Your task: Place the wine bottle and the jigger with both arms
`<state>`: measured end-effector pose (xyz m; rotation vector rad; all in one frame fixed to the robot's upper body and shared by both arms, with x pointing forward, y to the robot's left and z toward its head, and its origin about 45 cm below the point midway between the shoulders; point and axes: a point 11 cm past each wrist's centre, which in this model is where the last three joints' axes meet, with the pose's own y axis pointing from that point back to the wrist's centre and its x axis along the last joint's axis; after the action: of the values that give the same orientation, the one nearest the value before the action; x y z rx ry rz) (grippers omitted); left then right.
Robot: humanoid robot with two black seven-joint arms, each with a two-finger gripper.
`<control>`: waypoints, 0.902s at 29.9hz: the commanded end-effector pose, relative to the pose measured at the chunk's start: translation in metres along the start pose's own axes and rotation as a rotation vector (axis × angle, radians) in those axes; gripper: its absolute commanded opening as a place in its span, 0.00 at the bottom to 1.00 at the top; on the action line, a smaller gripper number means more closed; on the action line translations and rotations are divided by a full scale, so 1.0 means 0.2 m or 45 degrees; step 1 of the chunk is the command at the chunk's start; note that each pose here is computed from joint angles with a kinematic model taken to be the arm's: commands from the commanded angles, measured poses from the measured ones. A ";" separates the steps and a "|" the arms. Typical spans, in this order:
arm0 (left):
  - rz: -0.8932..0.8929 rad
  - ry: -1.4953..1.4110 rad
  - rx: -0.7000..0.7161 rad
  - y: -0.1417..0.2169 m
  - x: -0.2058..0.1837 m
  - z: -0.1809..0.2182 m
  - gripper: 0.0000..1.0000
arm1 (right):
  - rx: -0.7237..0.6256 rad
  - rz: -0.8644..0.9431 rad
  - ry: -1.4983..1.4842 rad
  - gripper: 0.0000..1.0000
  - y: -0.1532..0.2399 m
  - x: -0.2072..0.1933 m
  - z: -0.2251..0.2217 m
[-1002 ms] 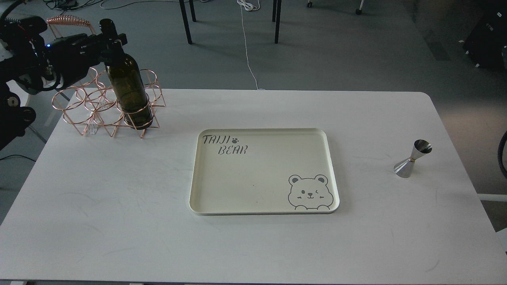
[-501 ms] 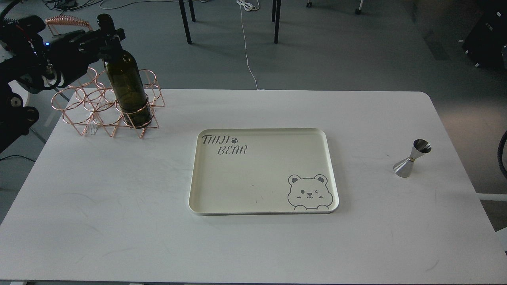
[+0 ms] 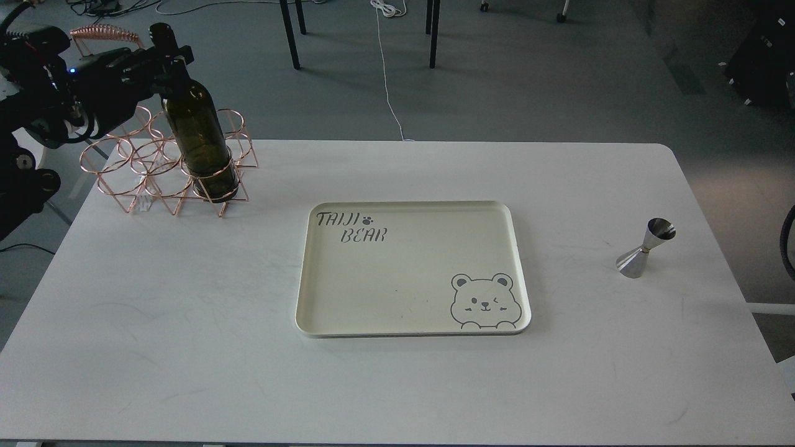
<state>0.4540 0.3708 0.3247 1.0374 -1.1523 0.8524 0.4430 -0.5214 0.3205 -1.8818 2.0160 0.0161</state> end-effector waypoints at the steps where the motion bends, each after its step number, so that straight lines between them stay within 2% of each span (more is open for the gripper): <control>1: 0.003 0.007 0.001 0.00 0.00 0.00 0.26 | 0.002 -0.001 0.000 0.79 0.00 0.00 0.00; 3: 0.007 0.007 0.002 0.00 0.01 0.00 0.36 | 0.002 -0.001 0.000 0.79 0.00 0.00 0.00; 4: 0.007 0.010 0.001 0.00 0.00 0.00 0.45 | 0.002 -0.001 0.000 0.79 0.00 0.00 0.00; 6: 0.009 0.010 0.007 0.00 0.00 0.00 0.76 | 0.002 -0.001 0.000 0.79 0.00 0.00 0.00; 7: 0.015 0.010 0.004 0.00 0.00 0.00 0.83 | 0.002 -0.001 0.000 0.79 0.00 0.00 0.00; 16: 0.023 0.017 0.007 -0.01 0.00 0.00 0.84 | 0.002 -0.001 0.000 0.79 0.00 0.00 0.00; 19: 0.072 0.044 0.018 -0.02 0.05 -0.01 0.92 | 0.002 -0.001 0.000 0.79 0.00 0.00 0.00; 23: 0.162 0.265 0.035 0.01 0.12 -0.06 0.97 | 0.000 0.000 0.000 0.79 0.00 0.00 0.00; 27: 0.302 0.551 0.076 0.08 0.30 -0.17 0.97 | -0.002 0.004 0.004 0.79 0.01 0.01 0.00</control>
<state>0.4622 0.3918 0.3595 0.8358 -0.9932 1.1146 0.4428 -0.5216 0.3204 -1.8818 2.0166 0.0158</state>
